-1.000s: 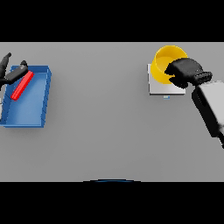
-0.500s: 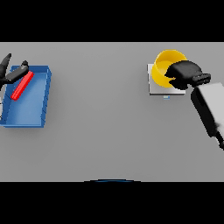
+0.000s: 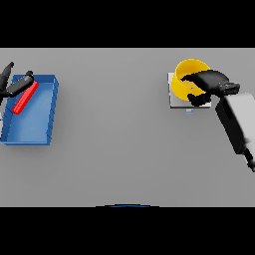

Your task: Pick up the red beaker and tilt it to pour out 1 green nut into yellow bowl. Pick up the yellow bowl and place it on the metallic measuring scale.

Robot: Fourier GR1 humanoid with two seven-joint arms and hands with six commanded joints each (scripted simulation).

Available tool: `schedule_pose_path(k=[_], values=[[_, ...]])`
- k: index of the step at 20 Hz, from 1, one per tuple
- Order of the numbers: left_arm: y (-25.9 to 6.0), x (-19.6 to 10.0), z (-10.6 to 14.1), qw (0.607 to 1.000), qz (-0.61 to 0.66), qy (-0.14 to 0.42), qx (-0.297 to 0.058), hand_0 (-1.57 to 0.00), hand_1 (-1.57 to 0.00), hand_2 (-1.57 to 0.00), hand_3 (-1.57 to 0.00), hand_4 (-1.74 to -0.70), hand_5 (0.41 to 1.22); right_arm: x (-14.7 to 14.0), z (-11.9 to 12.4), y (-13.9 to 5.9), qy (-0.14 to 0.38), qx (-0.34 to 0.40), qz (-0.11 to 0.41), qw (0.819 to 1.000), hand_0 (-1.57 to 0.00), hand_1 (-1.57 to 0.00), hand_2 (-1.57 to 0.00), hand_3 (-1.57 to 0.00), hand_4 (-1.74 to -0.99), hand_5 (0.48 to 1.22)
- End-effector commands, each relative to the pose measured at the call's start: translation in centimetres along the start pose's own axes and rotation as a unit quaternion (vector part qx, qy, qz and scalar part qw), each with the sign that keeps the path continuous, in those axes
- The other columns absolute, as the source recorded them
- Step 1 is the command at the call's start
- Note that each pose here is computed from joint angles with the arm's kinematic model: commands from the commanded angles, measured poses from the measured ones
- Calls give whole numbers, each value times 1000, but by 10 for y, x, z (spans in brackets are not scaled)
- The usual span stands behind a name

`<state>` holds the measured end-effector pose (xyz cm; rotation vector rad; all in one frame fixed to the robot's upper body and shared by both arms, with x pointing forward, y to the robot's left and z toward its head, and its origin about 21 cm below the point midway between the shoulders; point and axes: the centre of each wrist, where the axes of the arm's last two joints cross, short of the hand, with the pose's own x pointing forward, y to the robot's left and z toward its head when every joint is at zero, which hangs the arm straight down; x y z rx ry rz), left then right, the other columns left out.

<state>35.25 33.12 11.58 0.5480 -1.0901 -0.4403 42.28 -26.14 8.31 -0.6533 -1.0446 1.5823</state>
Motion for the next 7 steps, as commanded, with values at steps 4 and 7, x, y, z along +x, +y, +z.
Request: schedule_pose_path(k=[4,7], values=[[3,-3,3,1000,3,0,4,1,1,1,1,-835,755,-2,2,0,5,11,13,1000,-126,-124,-98,-84,-1409,804],[2,-2,3,1000,2,-1,4,1,1,1,1,-833,760,-1,2,4,4,21,14,1000,-64,-63,-50,-42,-1390,779]])
